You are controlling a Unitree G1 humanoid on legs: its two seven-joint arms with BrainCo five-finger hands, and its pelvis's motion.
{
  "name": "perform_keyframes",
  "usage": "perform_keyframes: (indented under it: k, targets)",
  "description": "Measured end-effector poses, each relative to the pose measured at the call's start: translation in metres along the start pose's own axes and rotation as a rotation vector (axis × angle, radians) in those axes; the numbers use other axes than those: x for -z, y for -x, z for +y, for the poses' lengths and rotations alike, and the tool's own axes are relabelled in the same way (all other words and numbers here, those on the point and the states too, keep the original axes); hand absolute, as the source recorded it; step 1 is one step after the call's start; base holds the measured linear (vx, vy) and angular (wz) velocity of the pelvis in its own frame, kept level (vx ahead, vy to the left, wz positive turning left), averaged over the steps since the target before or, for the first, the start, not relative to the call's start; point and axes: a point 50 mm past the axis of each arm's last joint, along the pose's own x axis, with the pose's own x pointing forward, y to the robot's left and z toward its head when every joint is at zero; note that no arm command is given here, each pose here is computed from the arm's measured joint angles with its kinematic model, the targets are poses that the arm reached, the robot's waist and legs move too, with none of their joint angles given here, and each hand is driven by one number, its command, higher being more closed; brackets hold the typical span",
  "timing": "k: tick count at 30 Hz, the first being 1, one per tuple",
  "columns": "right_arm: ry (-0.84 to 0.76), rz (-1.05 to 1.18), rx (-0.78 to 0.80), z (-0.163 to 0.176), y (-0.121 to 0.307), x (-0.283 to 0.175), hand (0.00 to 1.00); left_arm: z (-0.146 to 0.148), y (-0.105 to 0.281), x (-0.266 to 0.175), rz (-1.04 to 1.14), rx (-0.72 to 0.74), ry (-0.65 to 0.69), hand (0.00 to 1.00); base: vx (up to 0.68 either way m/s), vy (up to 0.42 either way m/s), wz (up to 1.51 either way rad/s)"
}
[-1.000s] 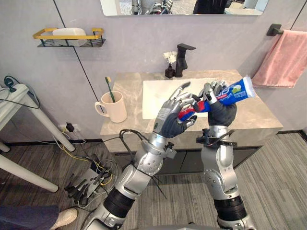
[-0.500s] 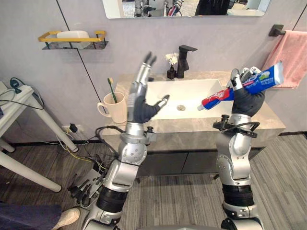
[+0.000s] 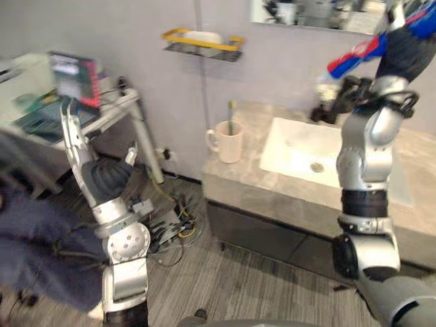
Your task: Organize washtable
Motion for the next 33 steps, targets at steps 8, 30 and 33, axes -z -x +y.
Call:
perform_keyframes:
  k: [8,30,33]
  targets:
    - [0.067,0.049,-0.133,0.001,-0.006,-0.004,1.00,-0.004,0.055,0.062,0.376,0.195,-0.072,0.00,0.01,0.017,0.21]
    - [0.244,0.141,-0.348,0.001,0.011,0.003,1.00,-0.018,0.105,0.129,0.739,0.338,-0.137,0.00,-0.01,-0.003,-0.11]
    - [0.224,0.146,-0.338,0.002,0.013,0.006,1.00,-0.020,0.108,0.132,0.762,0.344,-0.129,0.00,0.02,-0.021,-0.07]
